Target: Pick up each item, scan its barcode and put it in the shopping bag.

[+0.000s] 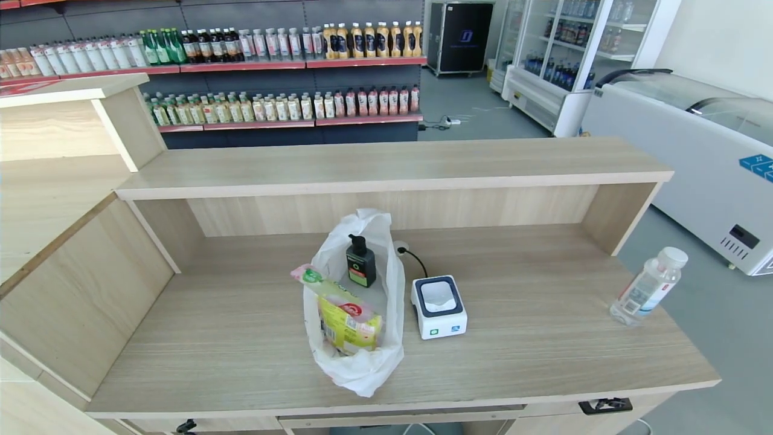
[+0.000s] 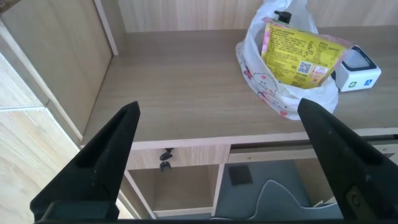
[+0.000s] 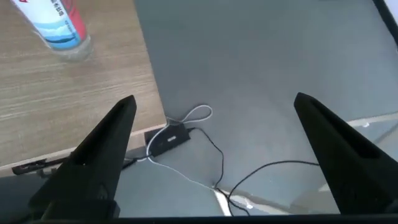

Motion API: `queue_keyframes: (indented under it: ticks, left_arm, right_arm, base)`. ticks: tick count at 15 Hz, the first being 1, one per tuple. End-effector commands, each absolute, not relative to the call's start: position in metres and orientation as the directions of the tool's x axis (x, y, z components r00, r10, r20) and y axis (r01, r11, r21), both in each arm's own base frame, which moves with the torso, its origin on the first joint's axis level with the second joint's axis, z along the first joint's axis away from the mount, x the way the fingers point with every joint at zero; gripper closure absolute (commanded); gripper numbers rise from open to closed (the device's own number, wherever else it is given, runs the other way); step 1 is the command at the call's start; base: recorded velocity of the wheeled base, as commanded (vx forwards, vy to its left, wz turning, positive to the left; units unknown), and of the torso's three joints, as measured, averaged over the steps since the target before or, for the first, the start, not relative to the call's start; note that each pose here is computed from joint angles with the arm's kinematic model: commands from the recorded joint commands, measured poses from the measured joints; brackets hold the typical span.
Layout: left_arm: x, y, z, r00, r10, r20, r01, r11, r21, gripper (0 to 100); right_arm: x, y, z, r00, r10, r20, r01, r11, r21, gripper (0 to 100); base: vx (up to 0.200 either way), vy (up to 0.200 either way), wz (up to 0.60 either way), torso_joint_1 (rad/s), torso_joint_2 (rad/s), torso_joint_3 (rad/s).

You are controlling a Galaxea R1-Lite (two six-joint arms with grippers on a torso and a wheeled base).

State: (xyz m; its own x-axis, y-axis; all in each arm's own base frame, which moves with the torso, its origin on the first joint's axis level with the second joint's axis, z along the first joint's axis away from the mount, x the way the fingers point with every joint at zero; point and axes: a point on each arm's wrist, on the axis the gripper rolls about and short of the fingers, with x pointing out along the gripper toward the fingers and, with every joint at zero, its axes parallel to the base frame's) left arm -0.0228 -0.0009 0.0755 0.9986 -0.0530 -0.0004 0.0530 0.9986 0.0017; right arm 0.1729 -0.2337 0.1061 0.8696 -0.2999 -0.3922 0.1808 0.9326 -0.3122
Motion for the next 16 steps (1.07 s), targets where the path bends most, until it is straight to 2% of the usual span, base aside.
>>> queue_keyframes:
  ticks: [1, 6, 11, 16]
  left_arm:
    - [-0.023, -0.001, 0.076, 0.999, -0.054, -0.002, 0.054, 0.999, 0.001, 0]
    - [-0.023, -0.001, 0.076, 0.999, -0.052, -0.002, 0.052, 0.999, 0.001, 0]
    - [-0.023, -0.001, 0.076, 0.999, -0.054, -0.002, 0.054, 0.999, 0.001, 0]
    - [-0.023, -0.001, 0.076, 0.999, -0.052, -0.002, 0.052, 0.999, 0.001, 0]
  right_arm:
    - [0.181, -0.256, 0.077, 0.879, -0.226, -0.420, 0.113, 0.954, -0.277, 0]
    - [0.215, -0.250, 0.065, 0.916, -0.048, -0.398, -0.031, 0.981, -0.191, 0]
    - [0.265, -0.241, 0.065, 0.929, 0.052, -0.366, -0.118, 0.980, -0.160, 0]
    - [0.291, -0.222, 0.055, 0.922, 0.135, -0.363, -0.208, 0.963, -0.170, 0]
  base:
    - [0.000, 0.000, 0.00, 0.000, 0.00, 0.000]
    - [0.000, 0.000, 0.00, 0.000, 0.00, 0.000]
    - [0.000, 0.000, 0.00, 0.000, 0.00, 0.000]
    - [0.000, 0.000, 0.00, 0.000, 0.00, 0.000]
